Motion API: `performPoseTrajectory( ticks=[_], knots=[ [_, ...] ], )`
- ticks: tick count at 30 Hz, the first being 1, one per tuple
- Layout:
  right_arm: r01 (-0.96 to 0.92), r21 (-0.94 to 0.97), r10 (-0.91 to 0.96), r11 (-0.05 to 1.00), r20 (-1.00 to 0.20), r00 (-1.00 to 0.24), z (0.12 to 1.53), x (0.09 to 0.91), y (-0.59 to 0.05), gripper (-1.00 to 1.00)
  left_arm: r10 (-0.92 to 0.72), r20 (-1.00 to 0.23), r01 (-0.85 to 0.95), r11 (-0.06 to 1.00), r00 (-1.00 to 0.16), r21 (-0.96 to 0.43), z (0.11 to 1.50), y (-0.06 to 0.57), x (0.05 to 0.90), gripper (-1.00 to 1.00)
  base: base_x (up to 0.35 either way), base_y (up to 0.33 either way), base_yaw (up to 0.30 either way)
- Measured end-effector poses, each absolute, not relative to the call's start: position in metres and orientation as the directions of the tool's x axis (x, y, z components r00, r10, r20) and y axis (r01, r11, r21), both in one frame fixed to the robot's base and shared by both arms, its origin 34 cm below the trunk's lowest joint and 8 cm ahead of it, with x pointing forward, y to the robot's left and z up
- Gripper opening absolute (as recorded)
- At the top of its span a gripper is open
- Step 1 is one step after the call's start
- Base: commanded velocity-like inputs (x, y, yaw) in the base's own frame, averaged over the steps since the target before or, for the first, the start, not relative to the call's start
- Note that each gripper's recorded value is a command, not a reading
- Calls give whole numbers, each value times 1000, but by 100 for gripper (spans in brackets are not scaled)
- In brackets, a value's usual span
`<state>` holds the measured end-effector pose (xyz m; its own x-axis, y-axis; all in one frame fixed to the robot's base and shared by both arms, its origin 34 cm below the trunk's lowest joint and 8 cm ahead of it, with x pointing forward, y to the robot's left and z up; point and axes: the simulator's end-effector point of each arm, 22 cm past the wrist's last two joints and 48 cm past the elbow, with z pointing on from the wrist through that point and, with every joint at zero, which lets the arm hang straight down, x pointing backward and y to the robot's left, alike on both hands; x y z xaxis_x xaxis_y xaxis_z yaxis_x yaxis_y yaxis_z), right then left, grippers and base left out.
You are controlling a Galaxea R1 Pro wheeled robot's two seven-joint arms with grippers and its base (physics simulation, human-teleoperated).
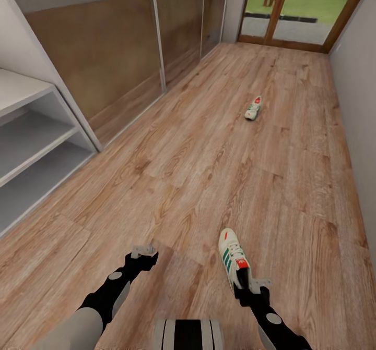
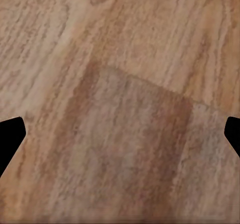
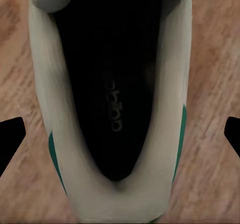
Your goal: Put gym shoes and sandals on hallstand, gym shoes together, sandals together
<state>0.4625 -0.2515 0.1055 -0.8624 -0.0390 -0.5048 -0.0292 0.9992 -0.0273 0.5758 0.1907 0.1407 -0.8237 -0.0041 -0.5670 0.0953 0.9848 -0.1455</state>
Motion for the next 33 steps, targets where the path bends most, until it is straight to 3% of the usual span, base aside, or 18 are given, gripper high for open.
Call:
performPoseTrajectory(
  ticks=[33],
  knots=[
    [-28, -26, -37, 999, -460, -887, 81, 437, -252, 100, -3, -513, 87, 985, -858, -151, 108, 191, 552, 100, 0, 0, 0]
  ],
)
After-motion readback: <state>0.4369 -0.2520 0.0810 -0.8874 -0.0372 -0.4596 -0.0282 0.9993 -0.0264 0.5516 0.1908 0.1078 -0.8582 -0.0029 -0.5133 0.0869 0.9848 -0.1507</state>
